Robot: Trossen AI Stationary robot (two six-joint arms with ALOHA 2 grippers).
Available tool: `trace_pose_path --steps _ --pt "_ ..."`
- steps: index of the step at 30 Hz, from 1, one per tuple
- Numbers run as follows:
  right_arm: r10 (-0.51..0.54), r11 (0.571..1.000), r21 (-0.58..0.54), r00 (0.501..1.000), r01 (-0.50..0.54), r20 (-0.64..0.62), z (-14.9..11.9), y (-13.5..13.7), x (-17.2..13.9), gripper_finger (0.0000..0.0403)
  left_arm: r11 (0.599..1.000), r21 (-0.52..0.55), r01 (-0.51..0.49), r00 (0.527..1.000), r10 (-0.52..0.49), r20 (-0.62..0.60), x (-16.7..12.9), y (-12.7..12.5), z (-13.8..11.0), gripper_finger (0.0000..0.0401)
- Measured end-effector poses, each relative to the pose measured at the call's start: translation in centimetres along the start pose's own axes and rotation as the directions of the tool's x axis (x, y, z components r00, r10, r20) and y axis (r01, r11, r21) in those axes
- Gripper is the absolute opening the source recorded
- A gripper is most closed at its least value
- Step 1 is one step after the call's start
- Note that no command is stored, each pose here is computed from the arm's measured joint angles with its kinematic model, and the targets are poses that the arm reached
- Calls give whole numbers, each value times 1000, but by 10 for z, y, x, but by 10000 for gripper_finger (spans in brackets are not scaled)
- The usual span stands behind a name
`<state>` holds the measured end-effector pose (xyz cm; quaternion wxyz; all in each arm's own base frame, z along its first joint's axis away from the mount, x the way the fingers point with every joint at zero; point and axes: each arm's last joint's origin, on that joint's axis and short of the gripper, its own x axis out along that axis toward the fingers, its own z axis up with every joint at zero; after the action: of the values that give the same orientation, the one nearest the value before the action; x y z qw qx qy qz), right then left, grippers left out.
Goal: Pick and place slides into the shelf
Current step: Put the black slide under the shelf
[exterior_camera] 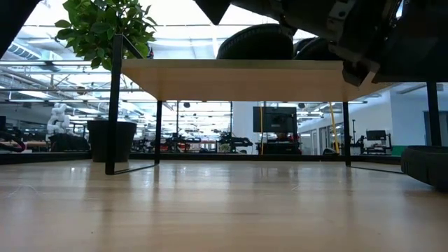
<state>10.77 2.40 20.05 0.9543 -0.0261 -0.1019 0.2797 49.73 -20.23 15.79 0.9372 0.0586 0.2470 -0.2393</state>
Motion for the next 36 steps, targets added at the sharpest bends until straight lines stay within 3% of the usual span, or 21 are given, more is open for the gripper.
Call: trace_pose_path --steps 9,18,26,36 --pt "0 1000 0 1000 0 0 0 0 0 0 1000 3 -24 1000 24 5 12 3 -13 180" --pt "0 1000 1 1000 0 -2 0 0 0 0 1000 -11 10 999 -9 36 19 9 -19 93" --pt "0 1000 1 1000 0 -2 0 0 0 0 997 79 25 999 -27 30 18 8 -19 12" --pt "0 1000 2 1000 0 -1 0 0 0 0 994 107 11 999 -14 29 4 -16 1 2"
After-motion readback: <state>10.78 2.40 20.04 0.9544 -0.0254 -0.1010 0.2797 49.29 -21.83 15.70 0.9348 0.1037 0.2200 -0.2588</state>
